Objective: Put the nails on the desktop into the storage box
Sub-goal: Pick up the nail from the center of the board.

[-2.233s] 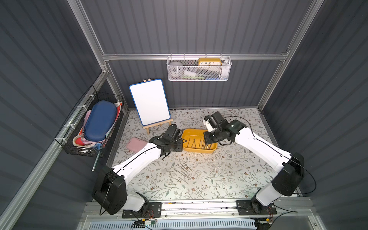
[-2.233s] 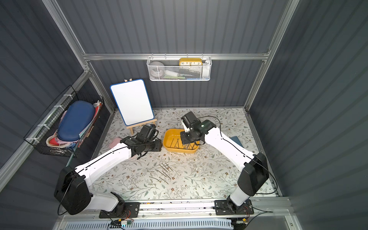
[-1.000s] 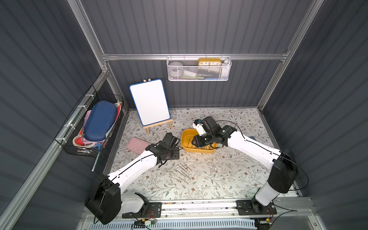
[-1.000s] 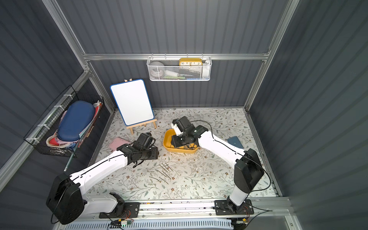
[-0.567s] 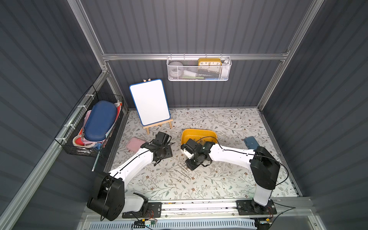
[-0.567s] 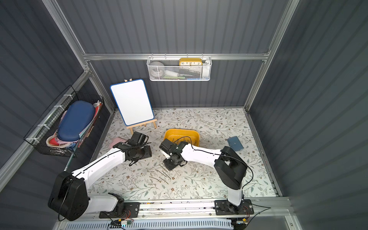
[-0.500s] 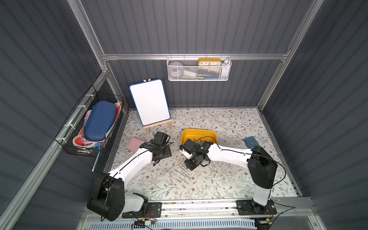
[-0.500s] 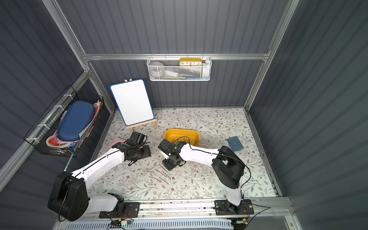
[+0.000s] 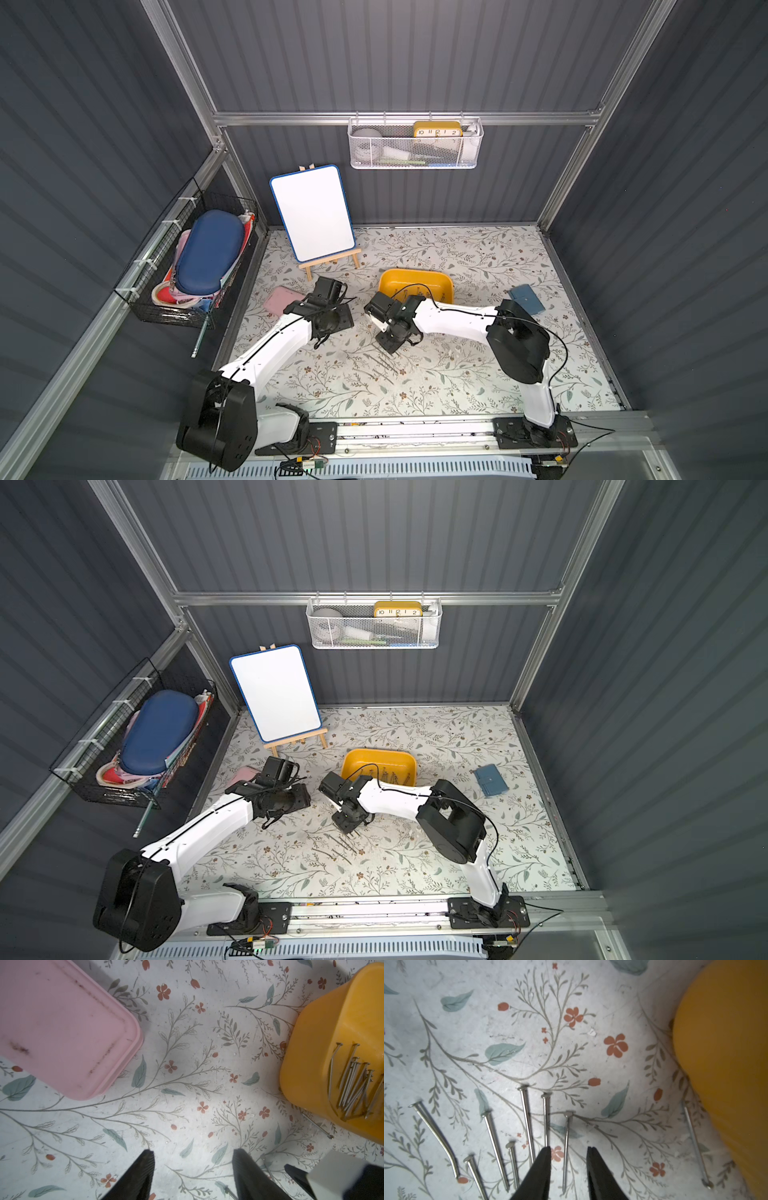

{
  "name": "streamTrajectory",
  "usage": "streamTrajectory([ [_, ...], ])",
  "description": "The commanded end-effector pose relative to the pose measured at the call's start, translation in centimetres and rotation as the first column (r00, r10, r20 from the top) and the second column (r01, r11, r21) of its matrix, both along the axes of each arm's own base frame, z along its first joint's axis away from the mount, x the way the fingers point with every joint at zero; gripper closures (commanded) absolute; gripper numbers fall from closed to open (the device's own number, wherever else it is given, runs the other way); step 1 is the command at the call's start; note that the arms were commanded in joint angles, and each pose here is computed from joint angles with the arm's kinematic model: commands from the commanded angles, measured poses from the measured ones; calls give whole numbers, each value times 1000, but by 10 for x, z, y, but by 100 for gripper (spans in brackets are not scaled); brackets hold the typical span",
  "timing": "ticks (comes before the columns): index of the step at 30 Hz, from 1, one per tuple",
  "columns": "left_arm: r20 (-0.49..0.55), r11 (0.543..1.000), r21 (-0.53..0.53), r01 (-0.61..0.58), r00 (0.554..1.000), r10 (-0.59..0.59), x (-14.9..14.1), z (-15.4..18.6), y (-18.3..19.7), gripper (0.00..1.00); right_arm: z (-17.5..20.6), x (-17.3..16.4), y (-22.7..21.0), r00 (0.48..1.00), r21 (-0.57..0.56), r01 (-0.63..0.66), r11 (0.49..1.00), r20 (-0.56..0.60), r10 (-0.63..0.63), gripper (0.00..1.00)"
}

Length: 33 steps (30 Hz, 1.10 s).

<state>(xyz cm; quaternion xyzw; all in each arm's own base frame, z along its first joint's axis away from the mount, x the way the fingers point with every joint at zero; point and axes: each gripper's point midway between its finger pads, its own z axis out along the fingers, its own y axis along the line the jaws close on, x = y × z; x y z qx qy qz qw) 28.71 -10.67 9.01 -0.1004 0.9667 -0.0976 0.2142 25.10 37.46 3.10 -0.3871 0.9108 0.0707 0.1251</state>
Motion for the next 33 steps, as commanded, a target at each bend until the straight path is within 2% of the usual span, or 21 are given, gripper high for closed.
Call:
streamTrajectory([
  [1, 9, 1000, -3, 23, 1000, -23, -2, 3, 0, 35, -8, 3, -2, 1000, -45, -14, 999, 4, 14, 67],
  [7, 10, 1000, 9, 18, 1000, -18, -1, 3, 3, 35, -22, 4, -4, 1000, -81, -16, 997, -15, 15, 67],
  [10, 11, 1000, 13, 16, 1000, -17, -2, 4, 4, 35, -30, 2, -7, 999, -99, -17, 995, -31, 14, 74],
  [14, 16, 1000, 12, 17, 1000, -17, -1, 6, 5, 35, -40, -2, -12, 998, -124, -14, 992, -65, 6, 89],
  [19, 13, 1000, 14, 16, 1000, -17, 0, 5, 5, 35, -39, 3, -14, 998, -121, -3, 993, -61, -4, 96],
  [24, 21, 1000, 11, 16, 1000, -16, 1, 8, 6, 35, -2, 20, -8, 1000, -62, 24, 998, -6, -25, 100],
  [29, 34, 1000, 8, 14, 999, -14, 2, 13, 6, 35, 79, 25, 8, 998, 139, 52, 989, 17, -55, 100],
  [33, 33, 1000, 7, 16, 999, -16, 2, 14, 6, 35, 134, 44, 0, 984, 261, 173, 950, -6, -177, 100],
])
